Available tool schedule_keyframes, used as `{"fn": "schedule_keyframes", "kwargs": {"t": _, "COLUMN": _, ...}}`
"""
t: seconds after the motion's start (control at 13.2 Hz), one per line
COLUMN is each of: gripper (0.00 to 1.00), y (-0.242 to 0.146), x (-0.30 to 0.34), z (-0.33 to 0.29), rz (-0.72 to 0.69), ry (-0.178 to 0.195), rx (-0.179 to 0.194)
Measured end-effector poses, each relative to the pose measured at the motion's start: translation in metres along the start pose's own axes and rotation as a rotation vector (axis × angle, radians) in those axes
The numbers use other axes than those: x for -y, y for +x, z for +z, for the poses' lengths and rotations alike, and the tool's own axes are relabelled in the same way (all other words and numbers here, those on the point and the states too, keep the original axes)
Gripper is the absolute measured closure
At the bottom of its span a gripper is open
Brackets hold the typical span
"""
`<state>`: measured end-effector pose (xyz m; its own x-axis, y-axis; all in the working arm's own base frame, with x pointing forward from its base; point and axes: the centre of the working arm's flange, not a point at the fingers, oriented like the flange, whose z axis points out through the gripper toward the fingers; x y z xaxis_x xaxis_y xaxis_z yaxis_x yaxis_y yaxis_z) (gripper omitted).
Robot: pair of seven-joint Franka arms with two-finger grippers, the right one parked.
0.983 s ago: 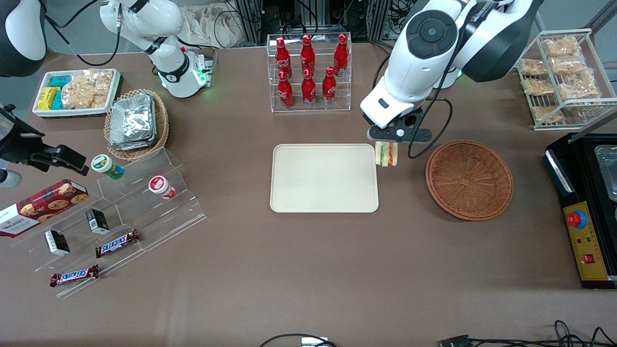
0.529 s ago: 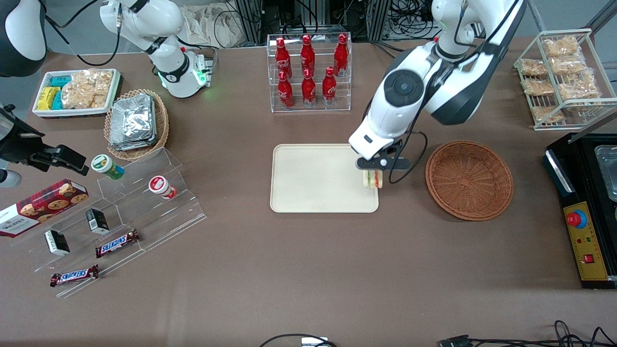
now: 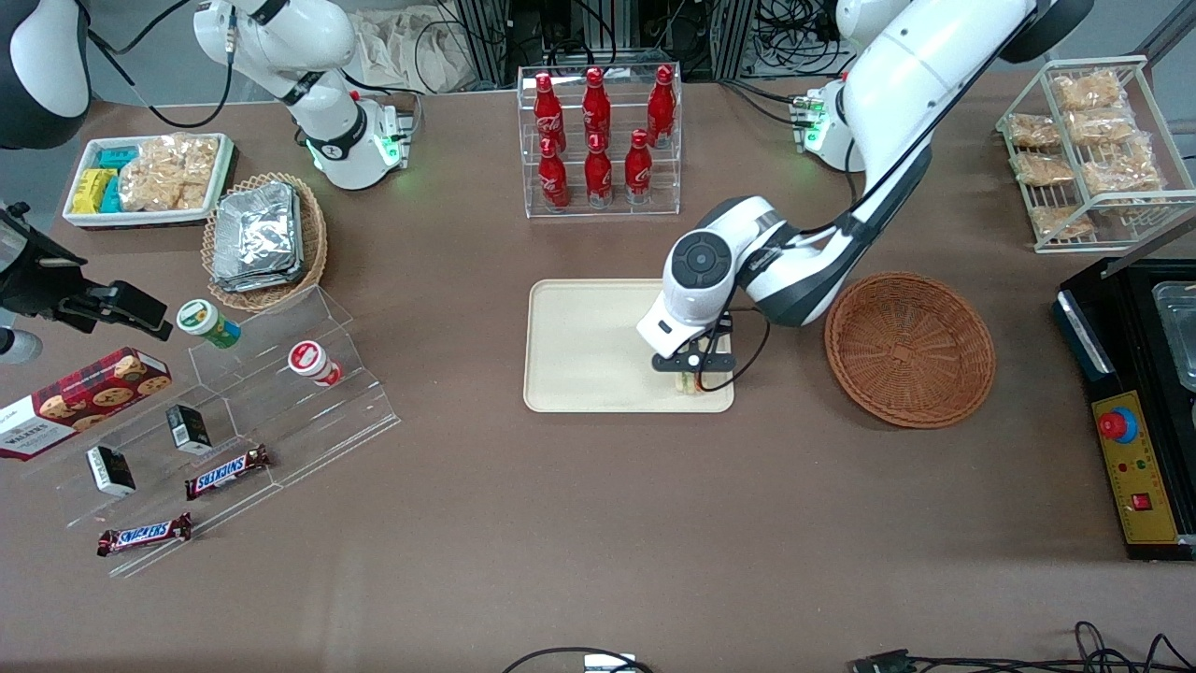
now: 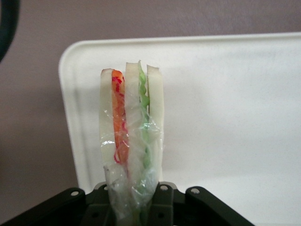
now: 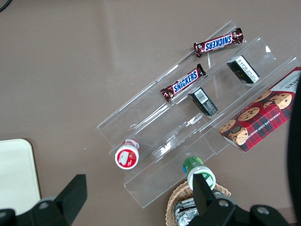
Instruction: Place sandwich from basket to tray
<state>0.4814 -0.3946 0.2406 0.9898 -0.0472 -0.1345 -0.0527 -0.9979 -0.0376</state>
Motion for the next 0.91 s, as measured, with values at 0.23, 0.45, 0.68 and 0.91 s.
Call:
{"fn": "schedule_keyframes", "kwargs": {"t": 0.23, "gripper": 0.80, "y": -0.002, "x": -0.001, "z": 0.010, "rz": 0.016, "ry": 0.010, "rx": 0.005}}
{"fn": "schedule_keyframes", "kwargs": {"t": 0.45, "gripper": 0.80, "y": -0.008, "x": 0.000, "z": 0.019, "rz": 0.026, "ry": 0.025, "rx": 0.018}}
{"fn": "schedule_keyframes", "kwargs": {"t": 0.68, "gripper": 0.80, "y": -0.012, "x": 0.003, "z": 0.025, "rz": 0.028, "ry": 0.035, "rx": 0.028}}
{"fn": "schedule_keyframes", "kwargs": {"t": 0.91, "gripper": 0.75, "y": -0.008, "x": 0.008, "z": 0.024, "rz": 0.018, "ry": 0.034, "rx": 0.028}}
